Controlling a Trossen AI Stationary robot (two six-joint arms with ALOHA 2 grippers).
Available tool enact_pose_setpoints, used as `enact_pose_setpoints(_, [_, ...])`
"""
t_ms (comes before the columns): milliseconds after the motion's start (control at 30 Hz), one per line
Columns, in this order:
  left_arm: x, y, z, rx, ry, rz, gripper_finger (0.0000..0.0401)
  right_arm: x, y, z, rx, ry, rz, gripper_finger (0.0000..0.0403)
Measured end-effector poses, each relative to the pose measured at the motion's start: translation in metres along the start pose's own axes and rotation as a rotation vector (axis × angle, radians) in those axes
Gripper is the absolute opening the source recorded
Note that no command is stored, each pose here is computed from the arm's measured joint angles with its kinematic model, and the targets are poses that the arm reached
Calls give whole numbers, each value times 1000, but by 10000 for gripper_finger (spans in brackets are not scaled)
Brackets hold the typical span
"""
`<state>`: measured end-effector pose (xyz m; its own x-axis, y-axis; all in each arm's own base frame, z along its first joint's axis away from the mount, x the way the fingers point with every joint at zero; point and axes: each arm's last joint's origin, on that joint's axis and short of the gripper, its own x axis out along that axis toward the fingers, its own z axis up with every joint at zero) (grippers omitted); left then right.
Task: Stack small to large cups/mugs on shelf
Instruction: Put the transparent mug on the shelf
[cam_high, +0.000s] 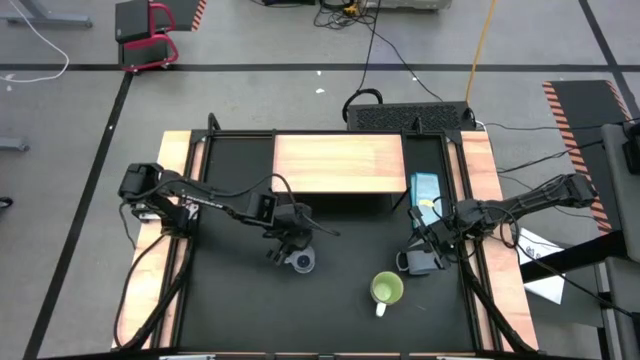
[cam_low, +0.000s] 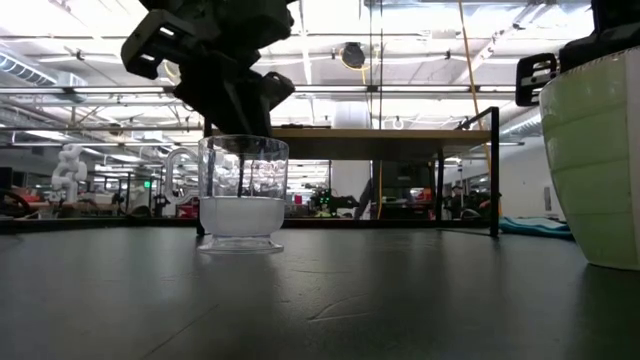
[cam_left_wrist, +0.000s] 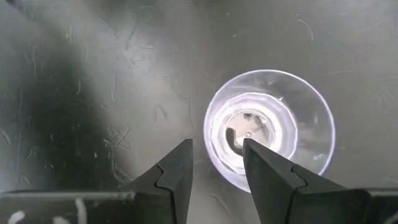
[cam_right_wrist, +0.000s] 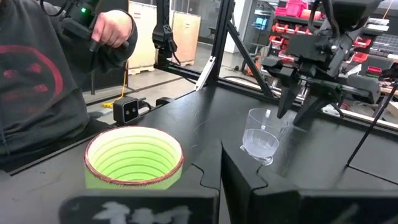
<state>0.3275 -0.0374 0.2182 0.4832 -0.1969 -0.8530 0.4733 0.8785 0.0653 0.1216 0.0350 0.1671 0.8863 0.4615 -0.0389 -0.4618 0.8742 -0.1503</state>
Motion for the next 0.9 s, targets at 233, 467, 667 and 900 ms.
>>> enact_pose_setpoints(233, [3, 0, -1, -20, 9, -4, 143, 0, 0, 0, 1, 5, 1, 0])
enact_pose_setpoints(467, [3, 1, 1, -32, -7, 3, 143, 0, 0, -1, 3, 12, 2, 0])
enact_pose_setpoints(667, [10, -1, -2, -39, 25, -12, 143, 0, 0, -1, 4, 13, 2, 0])
enact_pose_setpoints(900, [7, -1, 1, -22, -4, -2, 143, 0, 0, -2, 5, 17, 4, 0])
